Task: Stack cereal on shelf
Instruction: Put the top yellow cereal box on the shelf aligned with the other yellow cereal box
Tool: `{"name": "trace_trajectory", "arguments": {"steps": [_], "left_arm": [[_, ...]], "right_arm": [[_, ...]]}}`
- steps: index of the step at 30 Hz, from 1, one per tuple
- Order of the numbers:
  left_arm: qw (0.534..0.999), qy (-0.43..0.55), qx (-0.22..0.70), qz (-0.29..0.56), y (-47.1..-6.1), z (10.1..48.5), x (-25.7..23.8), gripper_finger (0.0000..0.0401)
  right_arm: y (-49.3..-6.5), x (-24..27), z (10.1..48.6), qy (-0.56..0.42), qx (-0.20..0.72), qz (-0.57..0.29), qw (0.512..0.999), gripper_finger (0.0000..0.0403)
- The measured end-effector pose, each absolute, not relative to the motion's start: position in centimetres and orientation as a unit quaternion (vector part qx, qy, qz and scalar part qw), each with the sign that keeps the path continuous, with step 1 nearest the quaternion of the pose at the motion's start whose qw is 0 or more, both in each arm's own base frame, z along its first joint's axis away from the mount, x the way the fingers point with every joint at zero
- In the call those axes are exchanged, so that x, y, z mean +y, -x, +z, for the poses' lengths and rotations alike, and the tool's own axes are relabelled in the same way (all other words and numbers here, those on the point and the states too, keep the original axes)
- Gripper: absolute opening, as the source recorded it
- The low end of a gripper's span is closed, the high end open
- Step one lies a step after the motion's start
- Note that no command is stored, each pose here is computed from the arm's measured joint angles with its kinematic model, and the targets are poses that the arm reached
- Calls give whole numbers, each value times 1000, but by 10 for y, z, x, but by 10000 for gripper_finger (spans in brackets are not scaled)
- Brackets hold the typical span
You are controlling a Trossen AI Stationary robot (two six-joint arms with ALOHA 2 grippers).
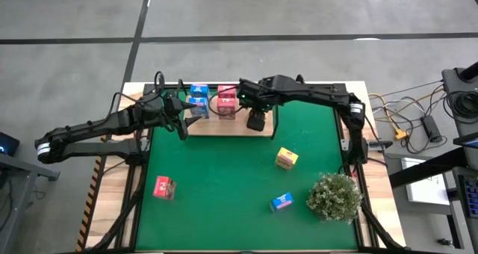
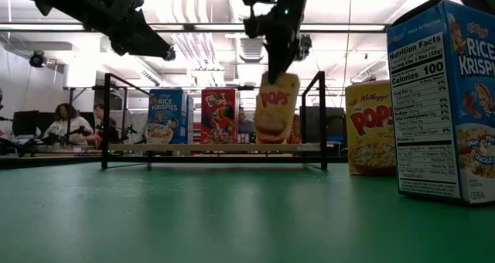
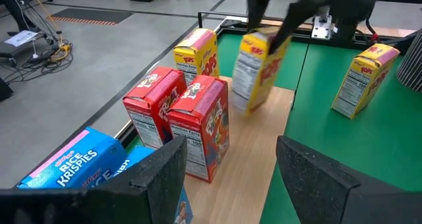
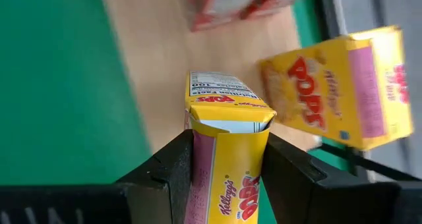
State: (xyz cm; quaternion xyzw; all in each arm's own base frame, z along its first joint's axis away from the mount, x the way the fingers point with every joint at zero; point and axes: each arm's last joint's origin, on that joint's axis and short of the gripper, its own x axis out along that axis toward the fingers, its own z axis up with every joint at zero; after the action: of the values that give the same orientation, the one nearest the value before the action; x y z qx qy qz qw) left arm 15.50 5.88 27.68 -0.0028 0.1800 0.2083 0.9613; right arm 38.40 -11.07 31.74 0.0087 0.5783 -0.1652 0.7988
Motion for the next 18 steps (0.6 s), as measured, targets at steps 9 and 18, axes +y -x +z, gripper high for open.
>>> {"name": "trace_trajectory", "arguments": {"steps": [9, 18], "left_arm": [[961, 3, 180, 208, -155, 277, 59, 217], [961, 3, 180, 208, -155, 277, 59, 217]], "right_arm": [[-389, -116, 308, 19, 590, -152, 793, 148], [-392, -119, 310, 39, 579, -172, 796, 183]]}}
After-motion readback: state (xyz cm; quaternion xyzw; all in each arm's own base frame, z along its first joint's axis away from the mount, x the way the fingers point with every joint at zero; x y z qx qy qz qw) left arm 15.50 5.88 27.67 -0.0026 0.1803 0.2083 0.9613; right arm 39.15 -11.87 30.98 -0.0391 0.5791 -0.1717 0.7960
